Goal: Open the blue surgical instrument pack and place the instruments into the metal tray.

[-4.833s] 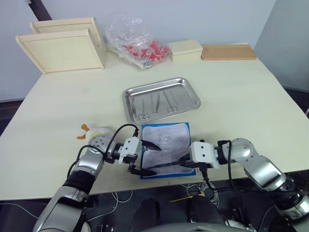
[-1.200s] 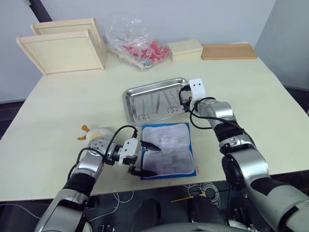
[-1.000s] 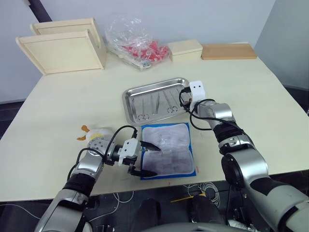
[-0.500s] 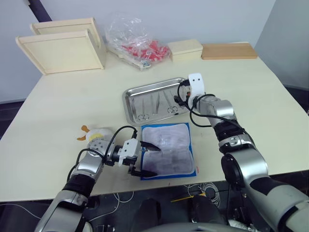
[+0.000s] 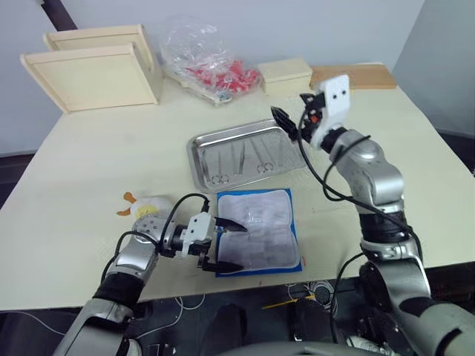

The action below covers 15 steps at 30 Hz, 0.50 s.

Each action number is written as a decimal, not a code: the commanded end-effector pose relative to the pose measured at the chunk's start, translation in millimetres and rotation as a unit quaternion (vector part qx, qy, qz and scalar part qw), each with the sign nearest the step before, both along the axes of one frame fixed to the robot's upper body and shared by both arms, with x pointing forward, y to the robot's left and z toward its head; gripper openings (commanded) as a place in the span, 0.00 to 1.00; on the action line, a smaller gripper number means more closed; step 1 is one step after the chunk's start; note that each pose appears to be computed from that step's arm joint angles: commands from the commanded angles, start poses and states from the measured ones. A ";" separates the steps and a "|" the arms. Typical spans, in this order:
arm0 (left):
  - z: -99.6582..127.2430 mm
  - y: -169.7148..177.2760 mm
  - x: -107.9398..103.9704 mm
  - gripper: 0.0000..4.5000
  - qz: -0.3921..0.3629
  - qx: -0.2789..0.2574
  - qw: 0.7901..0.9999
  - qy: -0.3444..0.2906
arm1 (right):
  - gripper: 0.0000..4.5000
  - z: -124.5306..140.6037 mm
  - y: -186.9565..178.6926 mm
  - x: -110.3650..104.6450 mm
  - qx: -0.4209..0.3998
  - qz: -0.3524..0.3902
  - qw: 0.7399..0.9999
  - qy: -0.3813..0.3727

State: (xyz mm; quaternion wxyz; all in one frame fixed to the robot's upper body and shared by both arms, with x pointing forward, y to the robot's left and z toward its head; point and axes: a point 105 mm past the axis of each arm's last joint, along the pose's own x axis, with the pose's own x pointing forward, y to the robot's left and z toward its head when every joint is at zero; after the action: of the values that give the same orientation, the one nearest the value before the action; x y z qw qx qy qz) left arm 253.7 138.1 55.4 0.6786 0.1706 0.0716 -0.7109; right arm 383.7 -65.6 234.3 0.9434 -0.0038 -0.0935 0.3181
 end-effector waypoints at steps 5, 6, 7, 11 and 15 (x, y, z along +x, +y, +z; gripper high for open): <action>17.3 -11.5 -5.8 1.00 -0.006 -0.027 1.000 -0.001 | 0.99 2.0 -15.6 -35.8 0.008 0.033 0.998 -0.056; 20.6 -12.7 -5.1 1.00 -0.004 -0.033 0.999 -0.006 | 0.99 -2.9 -18.3 -38.4 0.002 0.033 0.998 -0.053; 24.5 -13.9 -4.2 1.00 0.000 -0.042 0.999 -0.010 | 0.99 -7.8 -21.1 -41.1 -0.004 0.033 0.998 -0.051; 49.1 -17.9 2.0 1.00 0.030 -0.092 0.995 -0.024 | 0.99 -20.3 -35.0 -53.4 -0.008 0.031 0.998 -0.048; 72.6 -15.8 9.9 1.00 0.076 -0.133 0.988 -0.035 | 0.99 -26.5 -47.2 -68.1 -0.009 0.031 0.997 -0.067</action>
State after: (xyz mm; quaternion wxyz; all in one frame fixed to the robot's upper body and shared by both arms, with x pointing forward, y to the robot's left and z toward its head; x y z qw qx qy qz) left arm 262.9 121.7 112.3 0.7409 0.1024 -0.0084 -0.6637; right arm 323.1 -108.2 188.8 0.9299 -0.0156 -0.1098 0.3507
